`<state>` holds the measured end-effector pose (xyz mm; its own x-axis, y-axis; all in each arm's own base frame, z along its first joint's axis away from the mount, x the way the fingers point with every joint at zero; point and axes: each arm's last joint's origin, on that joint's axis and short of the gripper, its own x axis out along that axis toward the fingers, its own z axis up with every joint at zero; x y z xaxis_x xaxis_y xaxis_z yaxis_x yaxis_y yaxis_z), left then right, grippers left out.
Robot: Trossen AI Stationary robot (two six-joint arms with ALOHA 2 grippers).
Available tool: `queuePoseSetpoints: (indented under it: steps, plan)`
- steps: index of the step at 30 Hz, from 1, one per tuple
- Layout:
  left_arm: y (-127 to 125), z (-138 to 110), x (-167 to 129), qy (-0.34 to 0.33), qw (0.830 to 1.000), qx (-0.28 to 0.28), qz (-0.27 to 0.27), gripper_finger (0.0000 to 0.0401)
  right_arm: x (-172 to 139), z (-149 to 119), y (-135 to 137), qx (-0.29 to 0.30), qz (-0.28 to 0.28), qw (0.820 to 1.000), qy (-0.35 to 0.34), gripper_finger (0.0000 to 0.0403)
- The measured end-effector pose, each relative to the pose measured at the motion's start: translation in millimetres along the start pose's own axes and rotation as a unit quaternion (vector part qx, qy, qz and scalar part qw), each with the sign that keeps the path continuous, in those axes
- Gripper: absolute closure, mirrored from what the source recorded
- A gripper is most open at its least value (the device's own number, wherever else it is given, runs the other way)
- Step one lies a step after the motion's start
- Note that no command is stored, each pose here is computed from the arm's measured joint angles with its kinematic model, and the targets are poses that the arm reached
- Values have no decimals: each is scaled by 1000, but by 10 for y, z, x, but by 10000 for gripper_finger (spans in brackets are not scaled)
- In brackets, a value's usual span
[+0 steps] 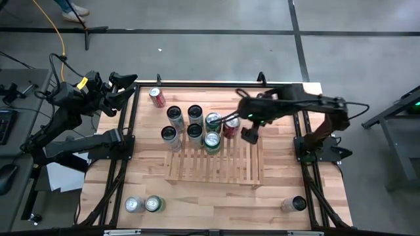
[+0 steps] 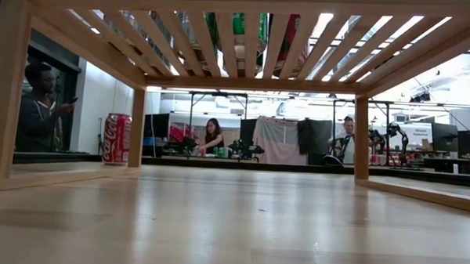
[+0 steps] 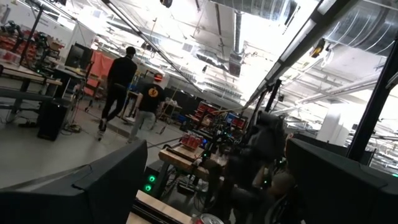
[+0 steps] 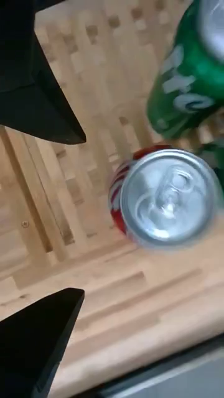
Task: Place canned beverage on shelf
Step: Put the red soda can aligned with other red soda can on the shelf
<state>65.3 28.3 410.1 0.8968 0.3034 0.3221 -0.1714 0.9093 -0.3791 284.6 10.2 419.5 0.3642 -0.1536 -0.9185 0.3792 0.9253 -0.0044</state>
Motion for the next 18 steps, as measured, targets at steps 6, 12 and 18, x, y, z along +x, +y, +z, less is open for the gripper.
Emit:
queuePoseSetpoints:
  steps: [6, 12, 18]
  plan:
    - [2, 1, 0, -2, 1000, 0, 3, 27, -377, -177, -211, 34, -70, 993, -85, 22]
    - [11, 2, 0, -6, 1000, 7, 17, 27, -699, -358, -464, 91, -112, 977, -154, 22]
    - [156, -132, -7, 20, 985, -31, 170, 27, -938, -539, -654, 129, -124, 964, -197, 22]
